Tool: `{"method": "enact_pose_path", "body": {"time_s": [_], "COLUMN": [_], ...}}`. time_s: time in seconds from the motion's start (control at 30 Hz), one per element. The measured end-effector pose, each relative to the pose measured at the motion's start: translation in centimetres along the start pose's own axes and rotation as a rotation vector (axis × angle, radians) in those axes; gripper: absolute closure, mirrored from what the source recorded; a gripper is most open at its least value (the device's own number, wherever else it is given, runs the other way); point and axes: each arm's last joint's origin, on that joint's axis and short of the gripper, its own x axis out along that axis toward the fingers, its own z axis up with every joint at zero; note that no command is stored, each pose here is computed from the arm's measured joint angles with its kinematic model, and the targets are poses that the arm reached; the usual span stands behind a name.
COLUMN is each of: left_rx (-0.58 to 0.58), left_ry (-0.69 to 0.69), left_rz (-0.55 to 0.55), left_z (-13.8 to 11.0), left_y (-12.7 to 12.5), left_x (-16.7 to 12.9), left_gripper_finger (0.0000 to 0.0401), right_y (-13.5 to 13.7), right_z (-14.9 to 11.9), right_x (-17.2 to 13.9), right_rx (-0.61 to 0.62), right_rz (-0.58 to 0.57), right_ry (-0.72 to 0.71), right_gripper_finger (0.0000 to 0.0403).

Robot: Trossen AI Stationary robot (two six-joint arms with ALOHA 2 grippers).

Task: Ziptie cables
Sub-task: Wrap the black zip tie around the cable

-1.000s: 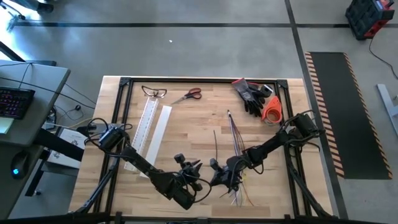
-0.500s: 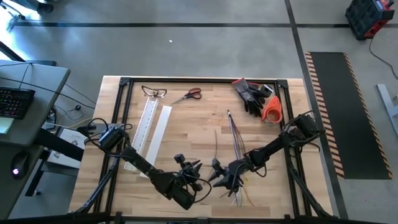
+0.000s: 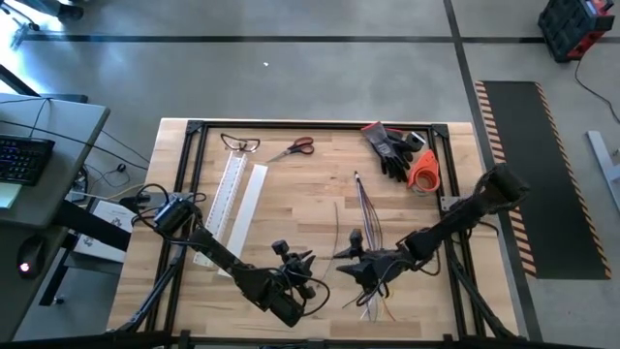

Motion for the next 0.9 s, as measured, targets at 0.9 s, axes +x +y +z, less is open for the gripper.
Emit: {"method": "enact_pose_path", "body": {"time_s": [0.9], "left_rx": [-0.019], "left_ry": [0.161], "left_rz": [-0.203], "left_z": [-0.3], "left_y": [-0.7], "left_x": [0.0], "left_gripper_finger": [0.0351], "right_y": [-5.0], "right_z": [-3.4], "right_x": [-5.8], "right_rx": [0.469], "right_rz": [-0.089], "right_ry": [0.411], "right_gripper_finger": [0.0246]}}
